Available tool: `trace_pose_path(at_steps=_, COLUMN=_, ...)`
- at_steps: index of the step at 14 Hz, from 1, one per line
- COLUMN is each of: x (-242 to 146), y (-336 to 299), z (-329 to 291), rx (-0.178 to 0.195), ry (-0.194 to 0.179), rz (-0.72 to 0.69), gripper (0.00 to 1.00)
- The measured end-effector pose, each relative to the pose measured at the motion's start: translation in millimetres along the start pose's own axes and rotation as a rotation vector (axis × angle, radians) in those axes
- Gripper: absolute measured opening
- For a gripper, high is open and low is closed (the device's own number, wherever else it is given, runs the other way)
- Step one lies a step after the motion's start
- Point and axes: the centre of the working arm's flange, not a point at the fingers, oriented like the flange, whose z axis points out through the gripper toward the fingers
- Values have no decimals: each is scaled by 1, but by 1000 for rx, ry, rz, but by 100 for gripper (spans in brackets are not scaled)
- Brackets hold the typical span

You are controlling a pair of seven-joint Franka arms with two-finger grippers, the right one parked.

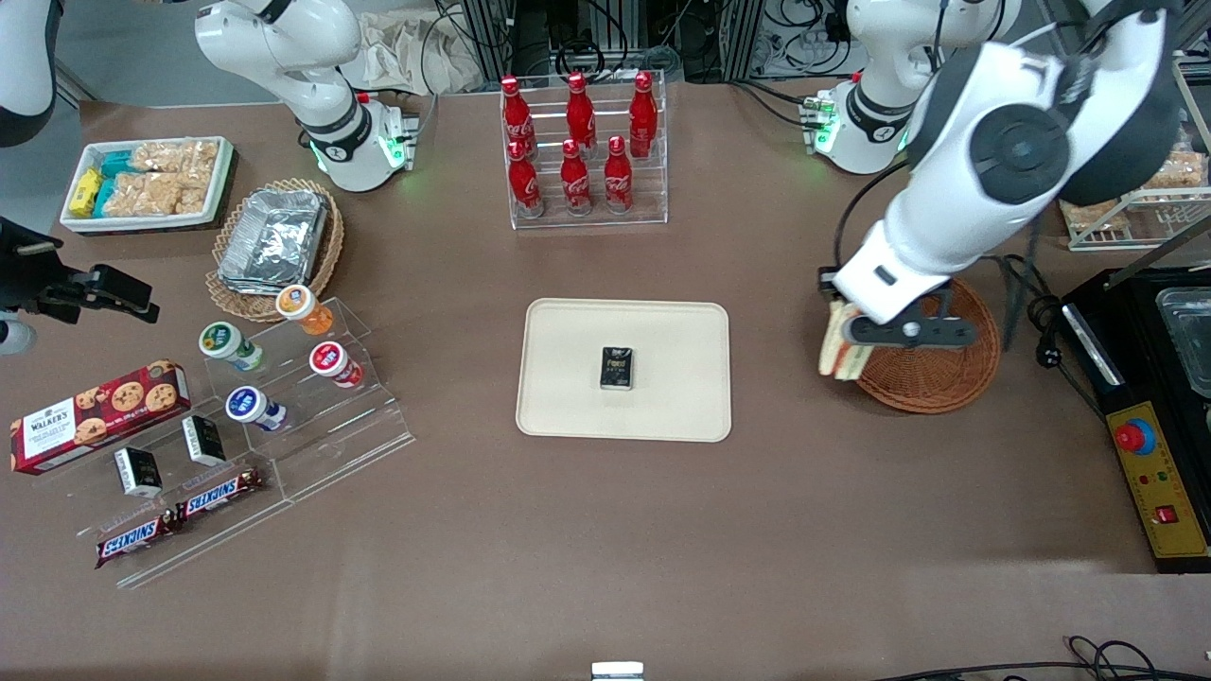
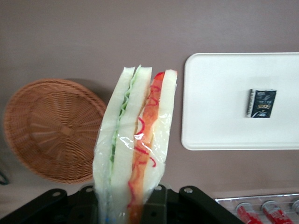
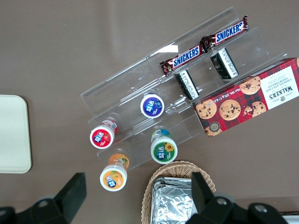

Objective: Place sandwich from basket to tray
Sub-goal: 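Carry the sandwich with the left gripper over the white tray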

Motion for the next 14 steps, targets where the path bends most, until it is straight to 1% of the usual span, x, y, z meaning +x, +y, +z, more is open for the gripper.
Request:
trace_pose_path(at_steps=3, x=9, y=30, z=34, rx=-5, ry=-21, rz=3, gripper=26)
trace_pose_path(at_steps=9, x=25, y=70, z=103, rx=-25, ry=-35, rz=-7, gripper=26)
trace_pose_path(at_steps=11, x=30, y=82, z=124, rx=-29, ry=-31, rz=-13, gripper=26)
trace_pose_path(at_steps=14, x=35, y=105, z=161, rx=-9, ry=-12, rz=-32, gripper=26)
